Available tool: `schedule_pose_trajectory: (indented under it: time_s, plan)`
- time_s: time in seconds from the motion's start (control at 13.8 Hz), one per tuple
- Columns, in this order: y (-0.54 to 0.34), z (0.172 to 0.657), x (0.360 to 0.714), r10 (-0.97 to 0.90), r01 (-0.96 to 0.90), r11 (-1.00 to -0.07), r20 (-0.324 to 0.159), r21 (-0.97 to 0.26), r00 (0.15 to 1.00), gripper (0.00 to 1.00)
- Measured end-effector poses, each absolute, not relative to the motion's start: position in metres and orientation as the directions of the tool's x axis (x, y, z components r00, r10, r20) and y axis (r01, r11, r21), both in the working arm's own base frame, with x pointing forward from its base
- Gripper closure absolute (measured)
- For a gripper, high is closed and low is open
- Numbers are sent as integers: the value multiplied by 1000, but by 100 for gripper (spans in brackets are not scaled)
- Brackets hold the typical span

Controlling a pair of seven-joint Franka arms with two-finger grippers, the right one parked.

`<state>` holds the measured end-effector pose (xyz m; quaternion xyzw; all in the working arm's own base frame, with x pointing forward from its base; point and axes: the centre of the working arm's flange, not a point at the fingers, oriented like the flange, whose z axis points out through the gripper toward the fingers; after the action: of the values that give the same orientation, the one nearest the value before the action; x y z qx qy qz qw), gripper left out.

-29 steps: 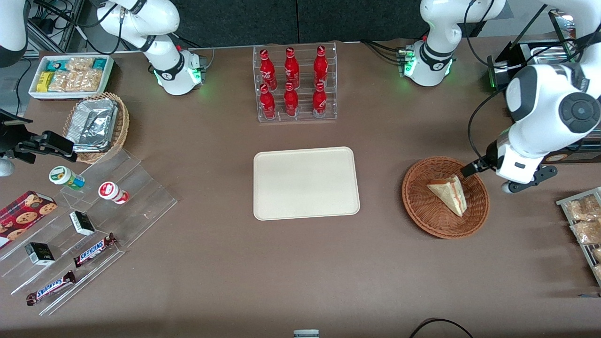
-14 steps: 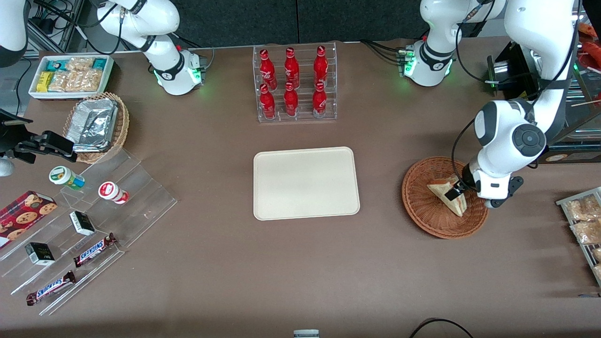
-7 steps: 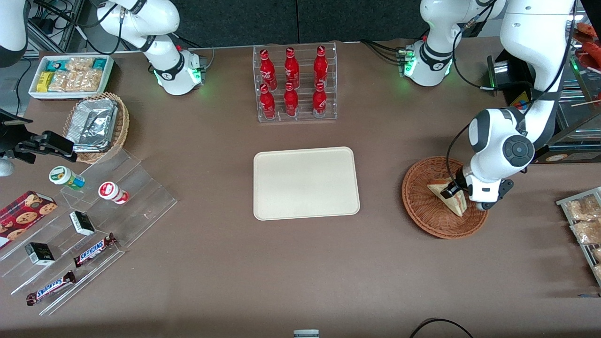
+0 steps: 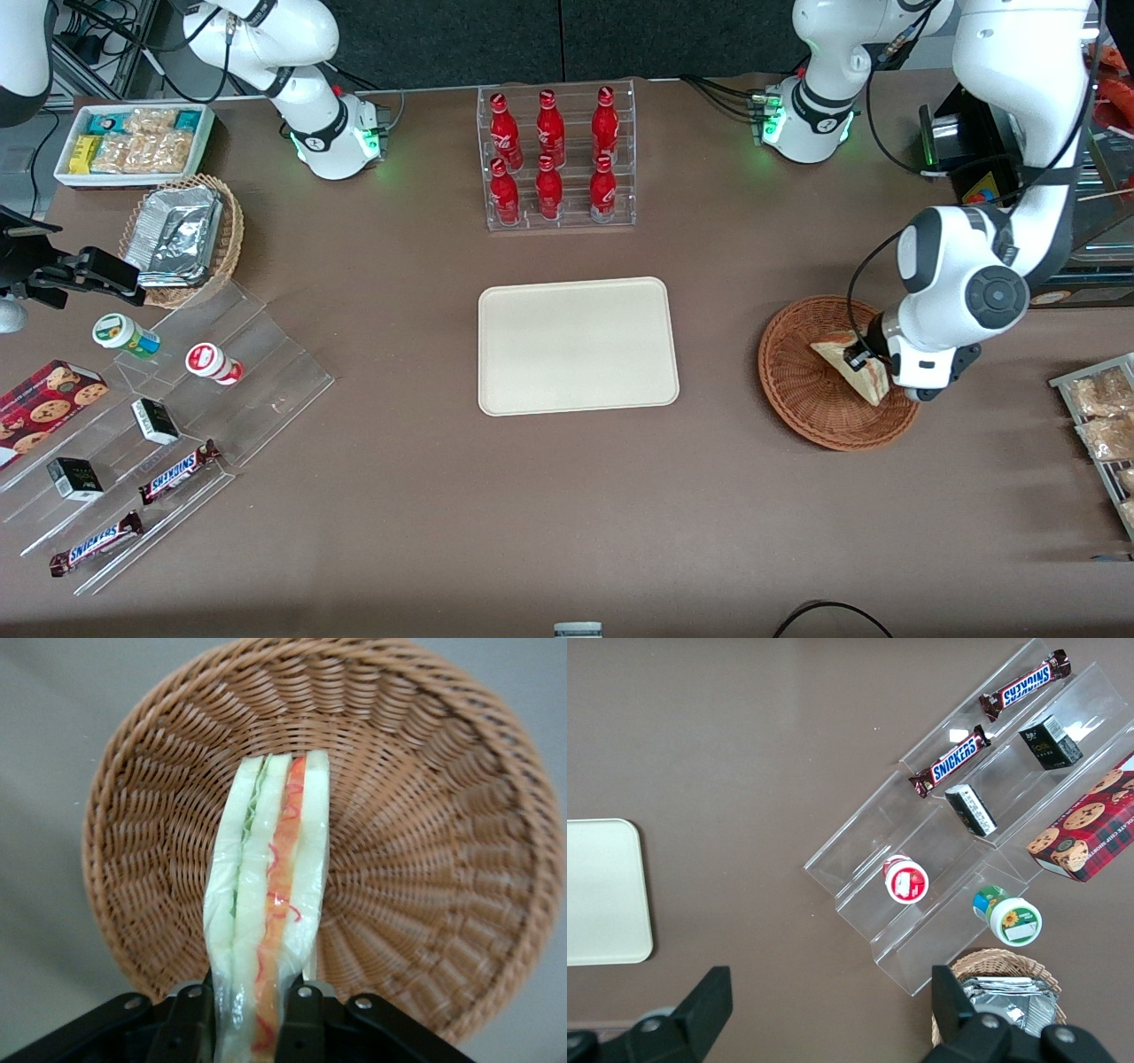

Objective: Place sandwich from basket to tray
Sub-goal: 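Close the left gripper on the wrapped sandwich's crust edge, then lift the sandwich and carry it with the left gripper over the tray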

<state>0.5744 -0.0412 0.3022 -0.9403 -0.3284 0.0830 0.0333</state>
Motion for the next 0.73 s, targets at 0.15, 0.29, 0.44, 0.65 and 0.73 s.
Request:
schedule_pose_trajectory:
  time_s: [0.15,0.29,0.44,0.65,0.73]
  plan:
    - [-60,334,586,600,588,-800,-142,-125,787,82]
    - [-91,357,591,561,548,-828,-135,-119,817,85]
    - [-131,368,590,505,495,-863,-121,-105,855,85]
    - [-194,372,575,400,390,-916,-116,-96,909,85]
    - [-213,373,571,357,348,-933,-115,-91,927,85]
